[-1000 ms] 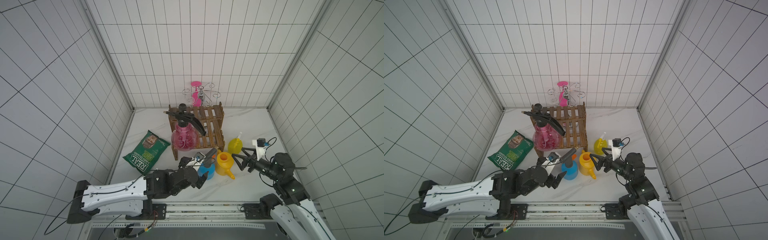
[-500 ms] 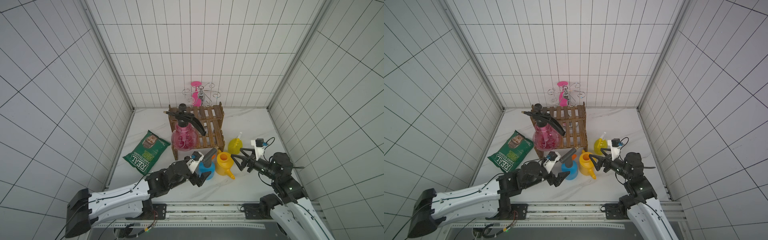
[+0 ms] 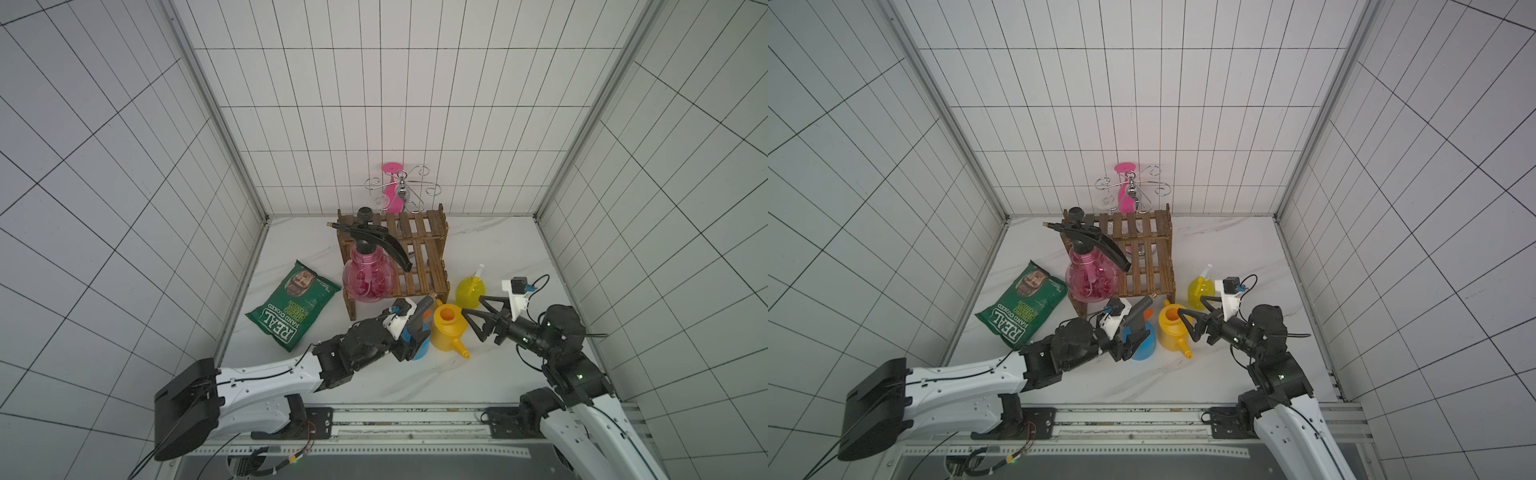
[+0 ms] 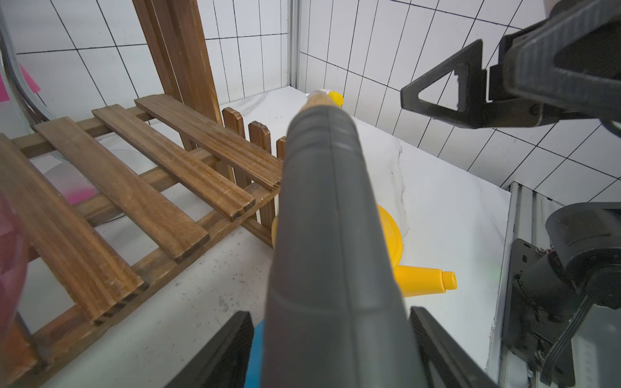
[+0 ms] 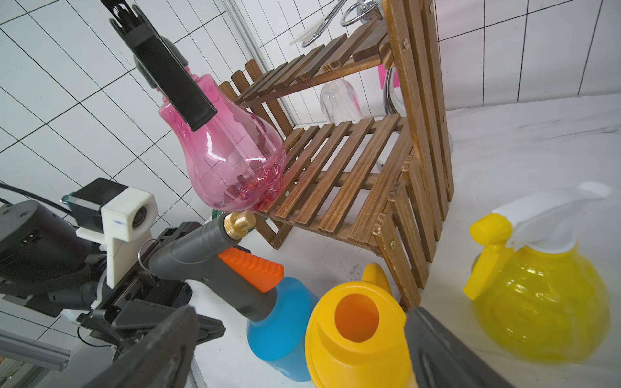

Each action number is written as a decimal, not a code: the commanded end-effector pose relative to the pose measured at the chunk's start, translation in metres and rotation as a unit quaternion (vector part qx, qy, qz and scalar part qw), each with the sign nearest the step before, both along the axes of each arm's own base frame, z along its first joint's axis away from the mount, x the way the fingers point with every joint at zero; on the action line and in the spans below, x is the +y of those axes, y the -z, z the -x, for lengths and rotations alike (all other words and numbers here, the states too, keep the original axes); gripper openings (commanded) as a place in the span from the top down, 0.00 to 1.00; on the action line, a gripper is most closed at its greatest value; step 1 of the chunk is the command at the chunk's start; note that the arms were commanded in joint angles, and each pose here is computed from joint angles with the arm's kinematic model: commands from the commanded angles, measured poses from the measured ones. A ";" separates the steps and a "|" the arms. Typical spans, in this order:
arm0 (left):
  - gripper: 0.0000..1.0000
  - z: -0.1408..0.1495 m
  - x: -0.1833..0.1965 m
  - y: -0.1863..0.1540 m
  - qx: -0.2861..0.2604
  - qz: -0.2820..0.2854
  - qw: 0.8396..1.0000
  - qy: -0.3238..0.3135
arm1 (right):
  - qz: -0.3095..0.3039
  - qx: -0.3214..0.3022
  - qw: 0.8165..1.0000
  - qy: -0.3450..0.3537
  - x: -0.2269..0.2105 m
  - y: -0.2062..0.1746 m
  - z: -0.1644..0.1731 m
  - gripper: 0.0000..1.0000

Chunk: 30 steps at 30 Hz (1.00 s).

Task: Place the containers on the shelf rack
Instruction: 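Pick up a container from the center of the board.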

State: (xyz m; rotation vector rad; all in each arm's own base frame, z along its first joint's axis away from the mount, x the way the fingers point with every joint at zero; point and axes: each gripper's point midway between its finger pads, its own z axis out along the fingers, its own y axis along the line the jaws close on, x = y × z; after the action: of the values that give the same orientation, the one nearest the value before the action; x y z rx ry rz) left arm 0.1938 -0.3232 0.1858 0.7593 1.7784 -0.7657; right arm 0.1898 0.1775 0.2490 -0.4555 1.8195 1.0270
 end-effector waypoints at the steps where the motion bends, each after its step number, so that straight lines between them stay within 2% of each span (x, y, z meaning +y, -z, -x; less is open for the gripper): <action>1: 0.32 0.000 -0.007 -0.003 -0.013 0.010 1.000 0.015 | -0.009 -0.008 1.000 0.000 -0.001 -0.004 -0.001 0.01; 5: 0.44 0.000 -0.009 0.002 -0.014 -0.001 1.000 0.019 | -0.010 -0.009 1.000 0.000 -0.002 -0.004 0.000 0.01; 9: 0.70 0.001 -0.008 0.001 -0.016 -0.005 1.000 0.022 | -0.011 -0.009 1.000 0.000 -0.002 -0.004 0.000 0.01; 18: 0.98 0.016 0.000 -0.014 -0.009 -0.012 0.999 0.051 | -0.014 -0.014 1.000 0.000 -0.003 -0.006 0.002 0.01; 20: 1.00 0.027 0.009 -0.023 -0.002 -0.026 0.997 0.069 | -0.014 -0.015 1.000 0.002 -0.004 -0.007 0.002 0.01; 22: 1.00 0.036 0.021 -0.043 -0.003 -0.025 0.997 0.079 | -0.015 -0.018 1.000 0.004 -0.005 -0.007 0.002 0.01; 25: 1.00 0.043 0.049 -0.096 -0.025 0.008 0.998 0.058 | -0.016 -0.020 1.000 0.007 -0.006 -0.008 0.003 0.01; 27: 1.00 0.046 0.066 -0.137 -0.044 0.052 0.997 0.039 | -0.017 -0.022 1.000 0.010 -0.007 -0.008 0.002 0.01; 30: 1.00 0.056 0.083 -0.200 -0.078 0.119 0.989 0.043 | -0.018 -0.021 1.000 0.009 -0.007 -0.009 0.003 0.01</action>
State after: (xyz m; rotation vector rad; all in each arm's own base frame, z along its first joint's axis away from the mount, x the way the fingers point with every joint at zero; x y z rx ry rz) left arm 0.1449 -0.2583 0.3409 0.7746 1.5679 -0.8938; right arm 0.1860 0.1728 0.2554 -0.4479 1.7798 1.0283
